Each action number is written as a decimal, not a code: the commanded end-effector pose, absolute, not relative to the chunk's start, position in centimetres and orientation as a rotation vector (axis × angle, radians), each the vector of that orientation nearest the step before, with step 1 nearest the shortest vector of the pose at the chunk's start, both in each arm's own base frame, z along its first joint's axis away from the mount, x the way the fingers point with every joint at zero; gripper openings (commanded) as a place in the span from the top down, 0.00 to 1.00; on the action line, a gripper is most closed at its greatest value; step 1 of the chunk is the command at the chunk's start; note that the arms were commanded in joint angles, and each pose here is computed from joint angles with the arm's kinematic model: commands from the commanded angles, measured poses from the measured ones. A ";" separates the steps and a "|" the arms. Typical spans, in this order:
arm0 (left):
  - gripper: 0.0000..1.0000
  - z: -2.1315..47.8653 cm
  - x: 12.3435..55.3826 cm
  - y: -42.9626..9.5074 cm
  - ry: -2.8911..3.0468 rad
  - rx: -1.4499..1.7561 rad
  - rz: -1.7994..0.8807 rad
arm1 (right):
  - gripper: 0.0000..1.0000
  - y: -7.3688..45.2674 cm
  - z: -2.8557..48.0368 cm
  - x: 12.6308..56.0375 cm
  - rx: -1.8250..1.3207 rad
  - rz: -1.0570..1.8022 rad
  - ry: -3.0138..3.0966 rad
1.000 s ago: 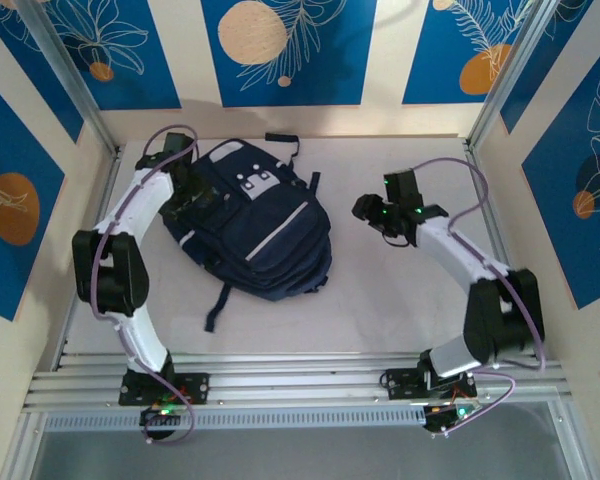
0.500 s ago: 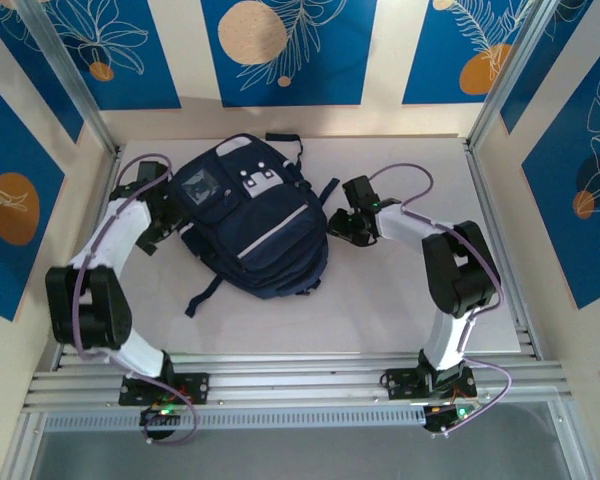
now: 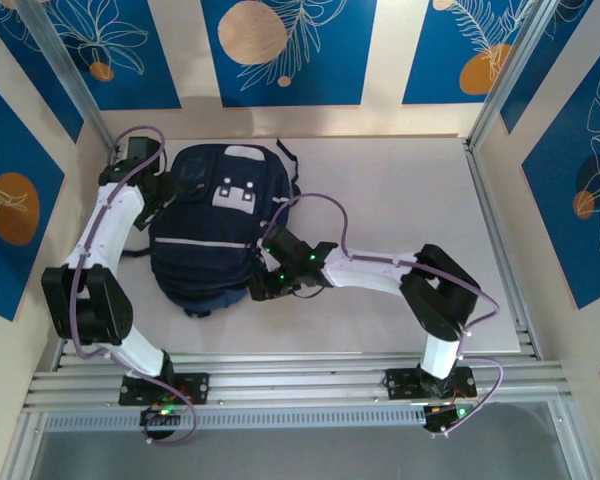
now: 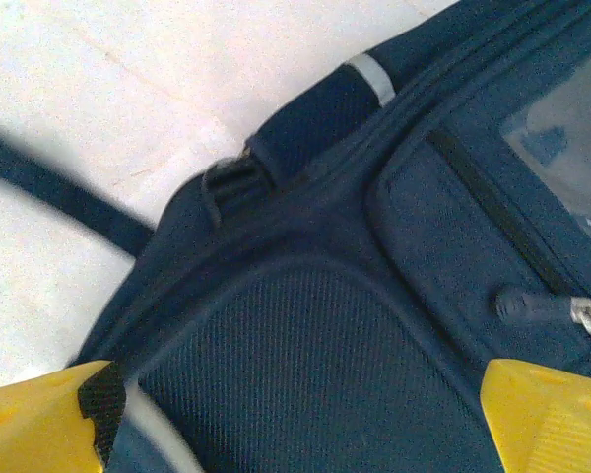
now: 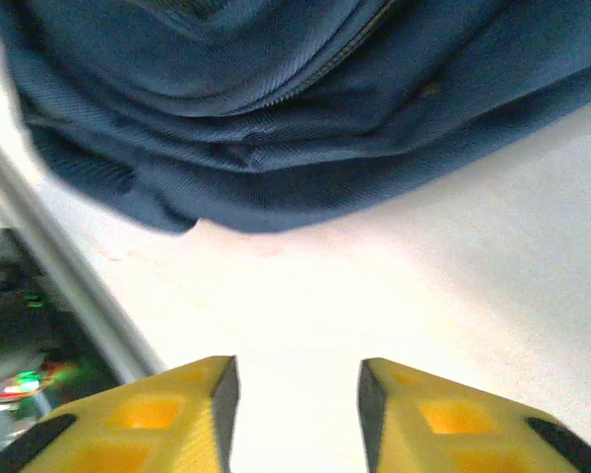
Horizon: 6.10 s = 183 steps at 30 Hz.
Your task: Pack books, pencil case, and school supplies into a backpack
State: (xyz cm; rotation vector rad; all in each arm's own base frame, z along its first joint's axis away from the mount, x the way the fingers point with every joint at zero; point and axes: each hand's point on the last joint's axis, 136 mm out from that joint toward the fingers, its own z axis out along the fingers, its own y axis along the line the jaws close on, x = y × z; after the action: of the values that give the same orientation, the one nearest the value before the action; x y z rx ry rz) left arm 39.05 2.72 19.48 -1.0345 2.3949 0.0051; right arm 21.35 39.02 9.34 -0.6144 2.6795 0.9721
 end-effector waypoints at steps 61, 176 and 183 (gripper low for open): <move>0.06 20.5 39.8 -13.6 2.557 -0.166 -0.212 | 0.58 19.4 10.5 27.7 0.427 0.944 2.596; 1.00 5.0 29.4 -26.0 2.089 0.342 -0.162 | 1.00 37.4 17.7 43.3 0.520 1.390 2.695; 1.00 5.2 29.2 -26.1 2.112 0.376 -0.234 | 0.71 35.4 17.8 43.4 0.413 1.257 2.697</move>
State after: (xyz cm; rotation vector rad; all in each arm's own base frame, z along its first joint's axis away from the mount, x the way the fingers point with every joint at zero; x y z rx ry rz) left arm 29.60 -26.54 5.70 0.3589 2.0805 -0.2149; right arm 42.90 38.52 16.44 0.4403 2.7228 1.3765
